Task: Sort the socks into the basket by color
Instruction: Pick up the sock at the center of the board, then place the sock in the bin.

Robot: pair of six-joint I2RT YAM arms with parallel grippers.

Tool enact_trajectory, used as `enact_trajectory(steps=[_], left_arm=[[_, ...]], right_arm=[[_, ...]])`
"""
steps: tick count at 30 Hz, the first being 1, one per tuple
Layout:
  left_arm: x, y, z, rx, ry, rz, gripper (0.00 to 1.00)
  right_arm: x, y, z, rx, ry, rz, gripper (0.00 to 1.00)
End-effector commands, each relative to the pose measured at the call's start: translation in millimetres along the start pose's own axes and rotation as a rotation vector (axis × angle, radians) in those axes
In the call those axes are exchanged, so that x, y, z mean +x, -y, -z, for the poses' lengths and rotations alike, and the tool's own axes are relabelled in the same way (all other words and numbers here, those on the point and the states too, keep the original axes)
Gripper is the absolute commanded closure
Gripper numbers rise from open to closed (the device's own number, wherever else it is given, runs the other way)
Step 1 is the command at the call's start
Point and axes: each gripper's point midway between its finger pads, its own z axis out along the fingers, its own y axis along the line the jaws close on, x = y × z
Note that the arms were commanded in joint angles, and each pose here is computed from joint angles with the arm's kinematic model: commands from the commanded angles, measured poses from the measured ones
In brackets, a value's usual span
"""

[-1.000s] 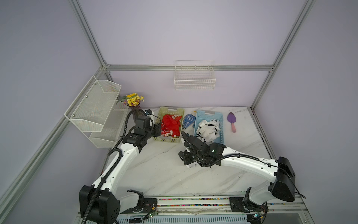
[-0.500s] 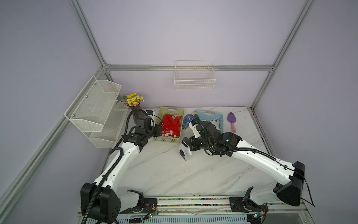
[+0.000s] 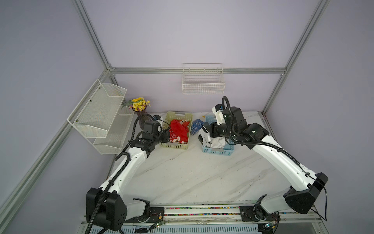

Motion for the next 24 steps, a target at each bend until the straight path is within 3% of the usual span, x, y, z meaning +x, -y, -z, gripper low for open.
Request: enact_trajectory(steps=[1, 16, 24], left_arm=[[-3.5, 1.0, -5.0, 0.016, 0.015, 0.017, 0.66], [7.4, -2.8, -24.2, 0.009, -0.028, 0.019, 0.66], [9.6, -2.3, -33.0, 0.016, -0.046, 0.018, 0.66]], right_arm=[[-17.0, 13.0, 0.6, 0.012, 0.011, 0.023, 1.00], [-76.6, 111.2, -29.9, 0.130, 0.077, -0.046, 1.00], [-98.9, 146.6, -47.1, 0.199, 0.100, -0.012, 1.00]])
